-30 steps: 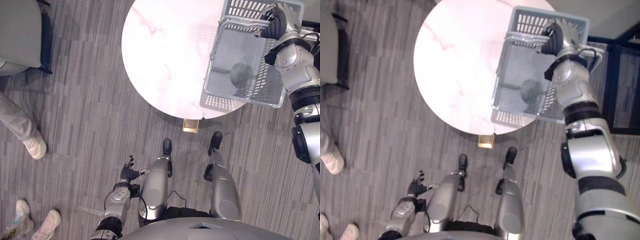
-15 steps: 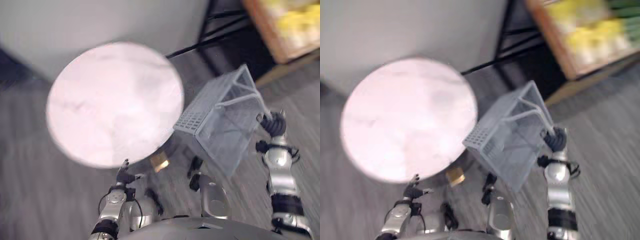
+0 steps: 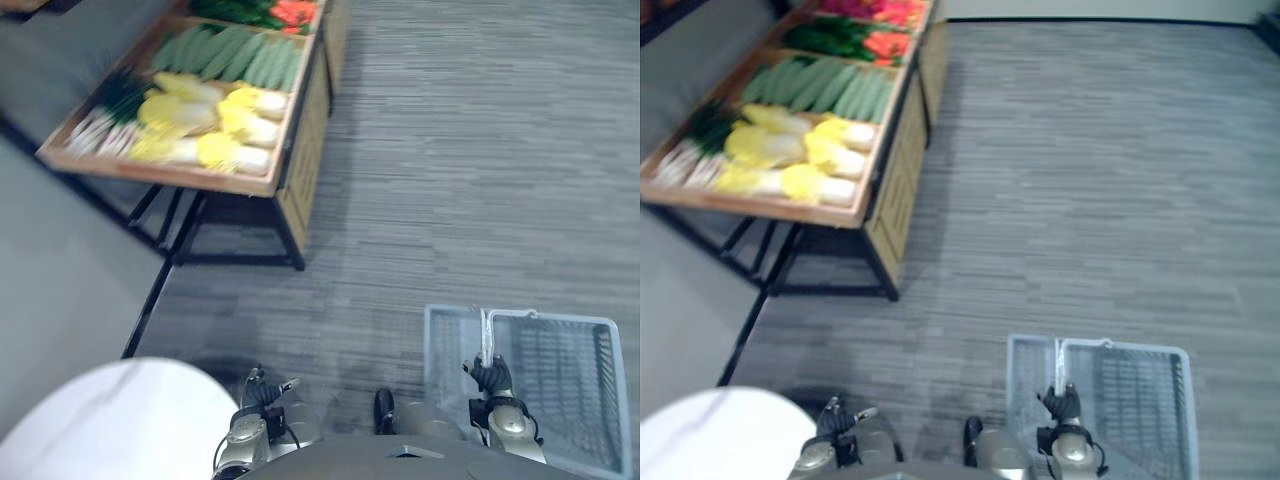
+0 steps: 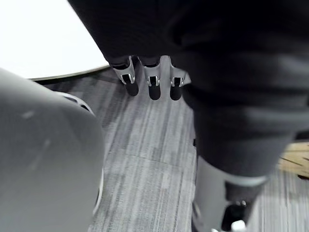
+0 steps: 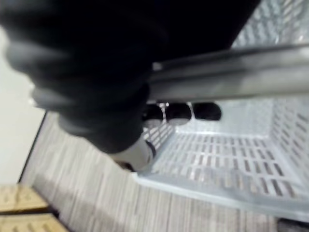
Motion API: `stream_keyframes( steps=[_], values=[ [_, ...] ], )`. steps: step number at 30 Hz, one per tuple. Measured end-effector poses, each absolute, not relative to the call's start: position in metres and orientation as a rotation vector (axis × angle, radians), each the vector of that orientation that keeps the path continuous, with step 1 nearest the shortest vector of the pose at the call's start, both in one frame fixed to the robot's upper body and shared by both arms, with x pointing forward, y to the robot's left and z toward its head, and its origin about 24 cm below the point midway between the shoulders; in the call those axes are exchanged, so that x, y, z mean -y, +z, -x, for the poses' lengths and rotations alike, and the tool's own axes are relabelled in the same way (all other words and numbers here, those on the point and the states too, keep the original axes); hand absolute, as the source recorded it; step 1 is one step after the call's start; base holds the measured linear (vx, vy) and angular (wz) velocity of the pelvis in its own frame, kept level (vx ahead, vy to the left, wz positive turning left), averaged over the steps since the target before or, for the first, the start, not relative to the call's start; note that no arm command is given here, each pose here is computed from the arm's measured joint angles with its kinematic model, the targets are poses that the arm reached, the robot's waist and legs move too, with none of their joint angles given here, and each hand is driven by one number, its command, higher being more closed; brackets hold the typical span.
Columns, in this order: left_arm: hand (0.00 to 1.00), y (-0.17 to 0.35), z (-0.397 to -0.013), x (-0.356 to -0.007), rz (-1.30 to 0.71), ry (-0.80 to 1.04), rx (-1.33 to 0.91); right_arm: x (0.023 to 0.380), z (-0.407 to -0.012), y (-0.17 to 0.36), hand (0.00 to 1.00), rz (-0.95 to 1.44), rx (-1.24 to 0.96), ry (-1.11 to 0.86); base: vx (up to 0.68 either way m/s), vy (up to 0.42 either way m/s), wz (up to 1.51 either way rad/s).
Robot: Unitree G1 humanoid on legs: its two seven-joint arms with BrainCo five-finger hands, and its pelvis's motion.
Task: Pick vegetable in the basket
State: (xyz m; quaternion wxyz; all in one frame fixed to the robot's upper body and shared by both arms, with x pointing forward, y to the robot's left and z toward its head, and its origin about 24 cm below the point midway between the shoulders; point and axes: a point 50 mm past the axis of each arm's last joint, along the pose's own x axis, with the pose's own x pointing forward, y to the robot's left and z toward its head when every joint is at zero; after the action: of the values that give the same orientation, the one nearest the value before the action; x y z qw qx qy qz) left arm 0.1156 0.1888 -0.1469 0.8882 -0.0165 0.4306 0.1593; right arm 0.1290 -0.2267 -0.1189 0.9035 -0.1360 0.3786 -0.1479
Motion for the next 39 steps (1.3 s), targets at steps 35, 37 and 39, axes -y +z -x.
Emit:
stream_keyframes(
  steps=[35,37,39],
  values=[
    [0.0,-0.148,-0.114,-0.187,0.126,0.415,-0.895,0.229,-0.105,-0.149,1.0,0.234,-1.037,-0.302,0.47,-0.107,0.18],
    [0.0,-0.147,-0.117,-0.186,0.138,0.418,-0.879,0.231,-0.12,-0.144,1.0,0.246,-1.0,-0.287,0.29,-0.038,-0.13],
    [0.0,-0.147,-0.116,-0.188,0.141,0.421,-0.887,0.234,-0.131,-0.14,1.0,0.257,-0.969,-0.29,0.39,0.039,0.81]
  ],
)
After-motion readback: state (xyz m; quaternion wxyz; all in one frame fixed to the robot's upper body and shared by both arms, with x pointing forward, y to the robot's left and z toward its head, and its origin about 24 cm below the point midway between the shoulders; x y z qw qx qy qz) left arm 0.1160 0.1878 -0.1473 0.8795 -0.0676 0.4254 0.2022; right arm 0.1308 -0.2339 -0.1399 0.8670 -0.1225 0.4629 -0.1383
